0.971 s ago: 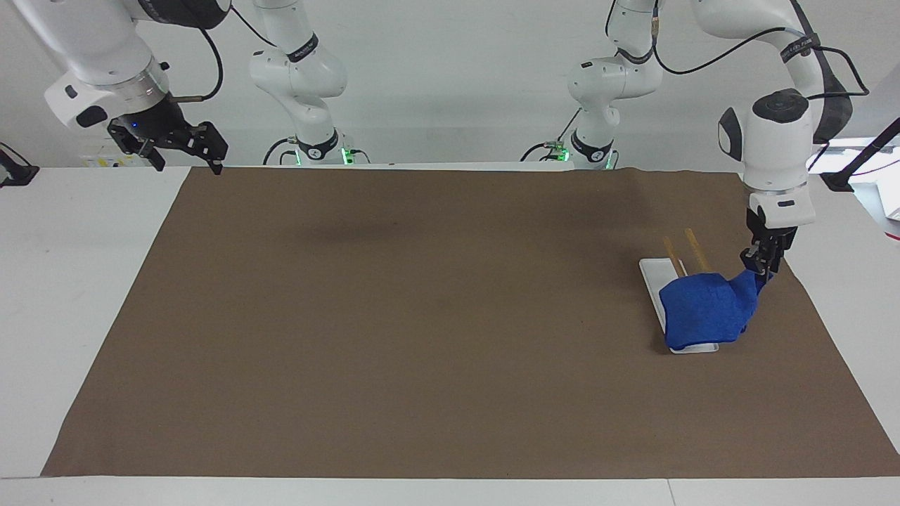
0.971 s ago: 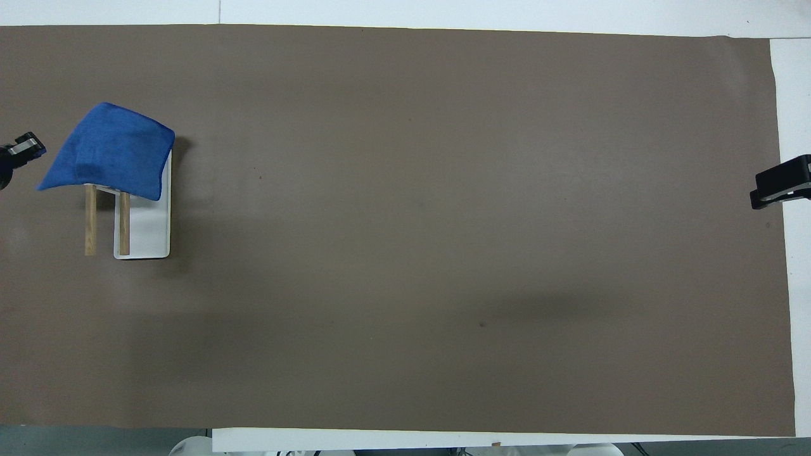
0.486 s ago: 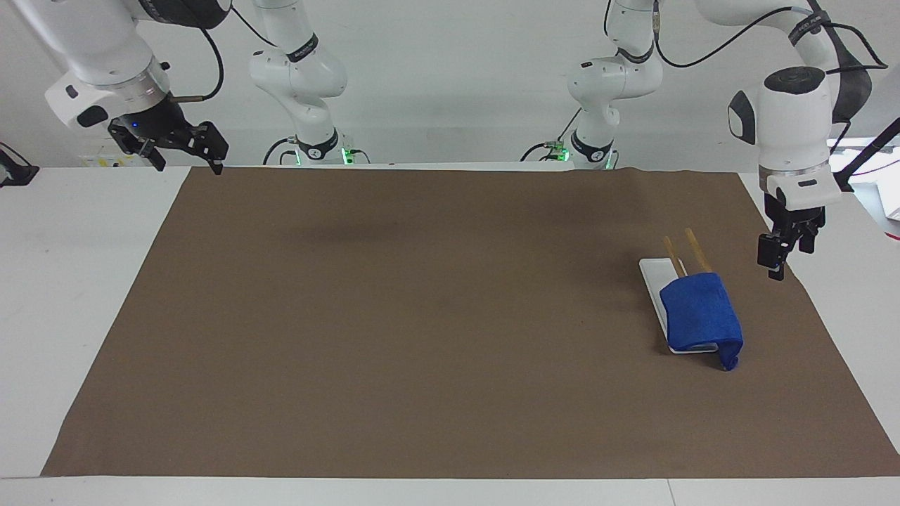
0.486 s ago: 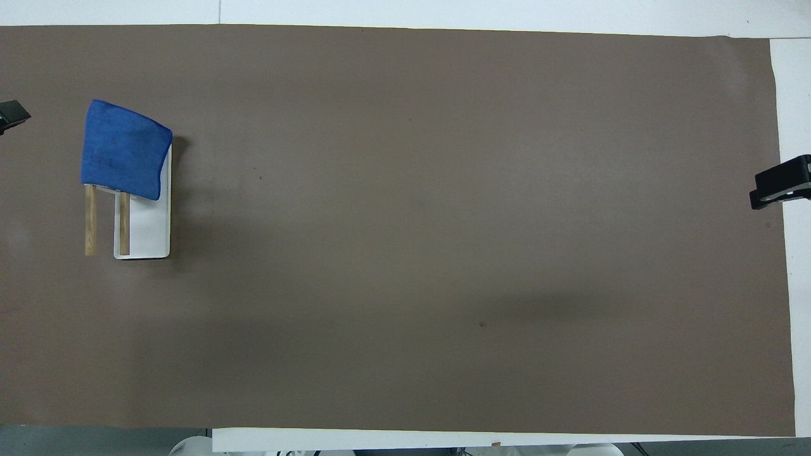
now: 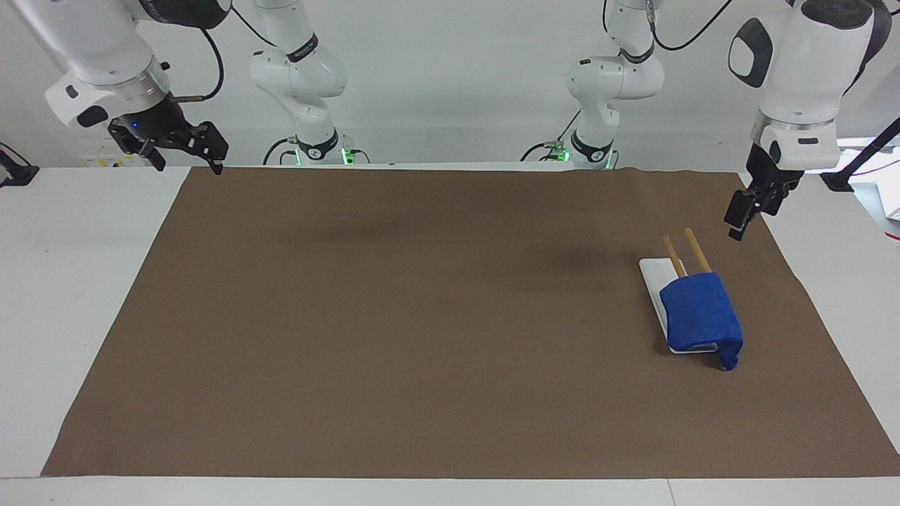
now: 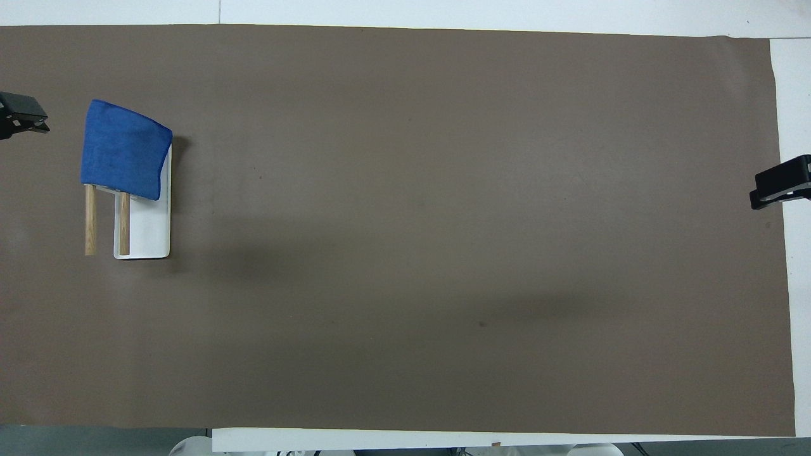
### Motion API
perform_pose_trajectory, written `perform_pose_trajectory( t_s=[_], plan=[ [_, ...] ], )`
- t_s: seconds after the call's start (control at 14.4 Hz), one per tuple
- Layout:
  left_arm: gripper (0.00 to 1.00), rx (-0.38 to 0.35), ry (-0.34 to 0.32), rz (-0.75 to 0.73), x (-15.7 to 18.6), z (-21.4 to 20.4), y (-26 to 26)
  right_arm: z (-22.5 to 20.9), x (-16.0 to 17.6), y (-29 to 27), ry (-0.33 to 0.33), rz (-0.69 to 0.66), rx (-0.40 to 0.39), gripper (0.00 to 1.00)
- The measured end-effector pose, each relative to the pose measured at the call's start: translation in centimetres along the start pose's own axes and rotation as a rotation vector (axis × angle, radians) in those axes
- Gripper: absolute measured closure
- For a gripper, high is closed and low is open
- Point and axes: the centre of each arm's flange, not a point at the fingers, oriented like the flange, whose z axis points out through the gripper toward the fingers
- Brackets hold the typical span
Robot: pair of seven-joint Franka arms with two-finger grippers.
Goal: Right arm passes towel to left arm to hang
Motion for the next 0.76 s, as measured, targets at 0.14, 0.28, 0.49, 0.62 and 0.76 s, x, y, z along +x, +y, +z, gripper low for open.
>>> perform_pose_trajectory(
  t_s=[0.14,0.28,0.49,0.62,0.76],
  plan=[
    [0.00,-0.068,-0.119,0.073,-0.5,-2.1,0.2,0.0,0.0,0.0,0.000,0.000,0.000,0.00],
    [0.00,-0.111,-0.192,0.187,-0.2,-3.0,-0.3,0.0,0.0,0.0,0.000,0.000,0.000,0.00],
    [0.00,-0.056,-0.266,0.362,-0.1,-1.1,-0.3,0.0,0.0,0.0,0.000,0.000,0.000,0.00],
    [0.00,-0.008,-0.294,0.428,-0.2,0.2,1.7,0.0,0.0,0.0,0.000,0.000,0.000,0.00],
    [0.00,0.000,-0.306,0.461,-0.2,0.5,2.9,0.0,0.0,0.0,0.000,0.000,0.000,0.00]
  ],
)
